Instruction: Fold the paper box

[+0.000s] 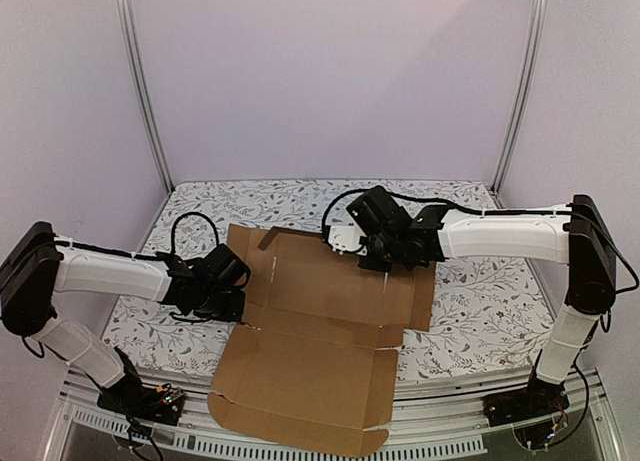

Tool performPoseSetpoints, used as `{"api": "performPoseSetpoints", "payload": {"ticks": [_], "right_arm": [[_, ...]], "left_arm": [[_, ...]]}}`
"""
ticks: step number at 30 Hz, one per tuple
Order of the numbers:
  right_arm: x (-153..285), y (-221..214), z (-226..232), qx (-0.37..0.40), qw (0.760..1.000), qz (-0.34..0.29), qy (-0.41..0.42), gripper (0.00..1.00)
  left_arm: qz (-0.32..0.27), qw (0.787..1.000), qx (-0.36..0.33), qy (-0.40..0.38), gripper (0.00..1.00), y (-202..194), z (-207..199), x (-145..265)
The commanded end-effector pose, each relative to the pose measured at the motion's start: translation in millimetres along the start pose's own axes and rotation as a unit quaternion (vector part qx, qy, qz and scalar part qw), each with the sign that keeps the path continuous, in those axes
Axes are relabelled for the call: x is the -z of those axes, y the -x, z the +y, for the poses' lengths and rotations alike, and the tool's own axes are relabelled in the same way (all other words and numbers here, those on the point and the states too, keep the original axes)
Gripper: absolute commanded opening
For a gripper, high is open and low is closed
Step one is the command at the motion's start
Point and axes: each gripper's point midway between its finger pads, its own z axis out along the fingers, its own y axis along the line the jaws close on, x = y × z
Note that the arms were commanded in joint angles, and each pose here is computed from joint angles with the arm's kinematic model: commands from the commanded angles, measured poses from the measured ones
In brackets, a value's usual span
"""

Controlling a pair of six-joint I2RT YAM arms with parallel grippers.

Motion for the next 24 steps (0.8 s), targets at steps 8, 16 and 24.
{"api": "performPoseSetpoints", "payload": {"ticks": [8,16,24], "right_arm": [[-0.3,0.4,1.8,-0.015,1.000,-0.003,0.009,0.00],[0.3,1.1,1.7,-0.019,1.000,-0.006,0.011,0.00],[1.9,2.0,2.0,-0.020,1.000,-0.008,0.010,0.00]], "left_arm": [[0.020,1.000,-0.014,-0.017,0.00,-8.8,-15.0,-11.5],[0.026,0.999,-0.010,-0.045,0.00,-12.4,-24.1,-12.4],[0.000,0.997,-0.003,-0.077,0.00,0.6,-31.5,4.3]]}}
